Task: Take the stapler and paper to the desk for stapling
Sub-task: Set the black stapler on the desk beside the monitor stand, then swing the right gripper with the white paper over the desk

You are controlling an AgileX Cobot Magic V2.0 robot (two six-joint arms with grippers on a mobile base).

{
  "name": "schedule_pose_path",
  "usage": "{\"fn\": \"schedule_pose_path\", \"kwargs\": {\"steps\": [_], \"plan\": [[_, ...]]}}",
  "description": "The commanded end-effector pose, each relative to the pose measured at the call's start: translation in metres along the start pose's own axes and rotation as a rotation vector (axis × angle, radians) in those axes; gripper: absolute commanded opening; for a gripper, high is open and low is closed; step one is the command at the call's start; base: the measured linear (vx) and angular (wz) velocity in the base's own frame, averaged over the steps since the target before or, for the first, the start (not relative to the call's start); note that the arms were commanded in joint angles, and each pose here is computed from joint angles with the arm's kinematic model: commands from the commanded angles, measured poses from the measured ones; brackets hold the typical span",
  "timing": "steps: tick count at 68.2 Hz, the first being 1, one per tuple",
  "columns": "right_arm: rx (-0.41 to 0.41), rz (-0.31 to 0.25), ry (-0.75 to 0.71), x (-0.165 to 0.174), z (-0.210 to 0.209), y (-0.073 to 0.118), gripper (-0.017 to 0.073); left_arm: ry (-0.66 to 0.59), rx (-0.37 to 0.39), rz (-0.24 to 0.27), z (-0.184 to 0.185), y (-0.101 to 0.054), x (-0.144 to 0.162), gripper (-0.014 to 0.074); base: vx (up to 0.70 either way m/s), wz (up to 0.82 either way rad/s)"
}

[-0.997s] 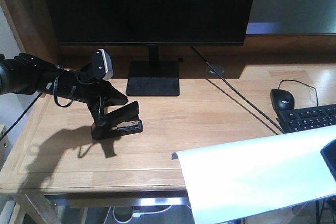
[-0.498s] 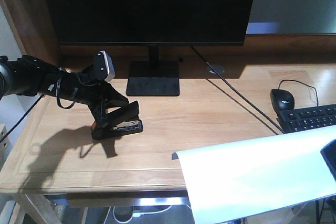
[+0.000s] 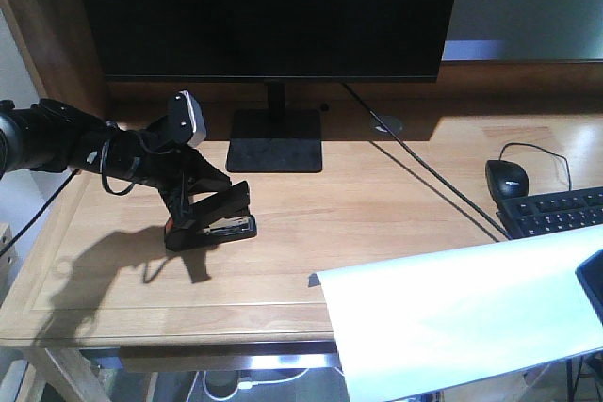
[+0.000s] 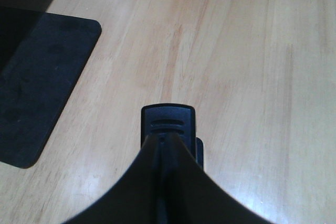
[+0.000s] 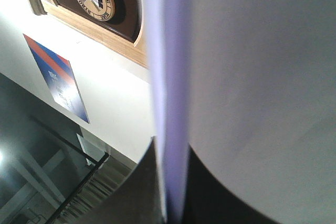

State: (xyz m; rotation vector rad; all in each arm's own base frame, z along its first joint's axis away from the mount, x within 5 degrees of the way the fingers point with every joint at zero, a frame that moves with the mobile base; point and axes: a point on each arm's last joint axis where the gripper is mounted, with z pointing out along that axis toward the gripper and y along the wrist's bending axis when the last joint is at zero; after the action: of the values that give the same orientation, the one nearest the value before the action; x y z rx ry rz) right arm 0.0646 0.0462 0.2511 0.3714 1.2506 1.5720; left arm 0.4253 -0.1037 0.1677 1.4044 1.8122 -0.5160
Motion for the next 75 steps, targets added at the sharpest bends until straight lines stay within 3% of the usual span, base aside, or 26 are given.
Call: {"fn": "schedule_pose_path", "kwargs": {"steps": [1,28,39,43,50,54,64,75], "plan": [[-0.089,-0.016,-0.017,-0.004,0.004,0.013,-0.0002,-0.081,-0.038,0.015,-0.016,0.003,-0.031,-0.0006,0.0,0.0],[-0.089,-0.016,-0.011,-0.004,0.004,0.014,-0.0002,-0.081,-0.038,0.015,-0.016,0.003,-0.031,-0.0006,0.0,0.0],[-0.054,-0.111,0.056,0.0,0.008,0.016,-0.0002,-0.081,-0.038,0.015,-0.016,0.003,-0.031,-0.0006,0.0,0.0],[-0.052,-0.173,0.099,0.002,0.012,0.02,-0.0002,-0.081,-0.038,0.015,-0.016,0.003,-0.031,-0.0006,0.0,0.0],[-0.053,-0.337,0.202,0.004,0.023,0.033,-0.0002,-0.081,-0.038,0.015,-0.016,0.003,-0.031,-0.0006,0.0,0.0],[-0.04,-0.385,0.256,0.004,0.03,0.037,-0.0002,-0.081,-0.038,0.015,-0.016,0.003,-0.031,-0.0006,0.0,0.0],[0.022,-0.464,0.444,0.008,0.052,0.04,-0.0002,-0.081,-0.038,0.015,-0.016,0.003,-0.031,-0.0006,0.0,0.0],[0.114,-0.549,0.681,0.014,0.071,0.029,-0.0002,-0.081,-0.038,0.015,-0.016,0.003,-0.031,-0.0006,0.0,0.0]]}}
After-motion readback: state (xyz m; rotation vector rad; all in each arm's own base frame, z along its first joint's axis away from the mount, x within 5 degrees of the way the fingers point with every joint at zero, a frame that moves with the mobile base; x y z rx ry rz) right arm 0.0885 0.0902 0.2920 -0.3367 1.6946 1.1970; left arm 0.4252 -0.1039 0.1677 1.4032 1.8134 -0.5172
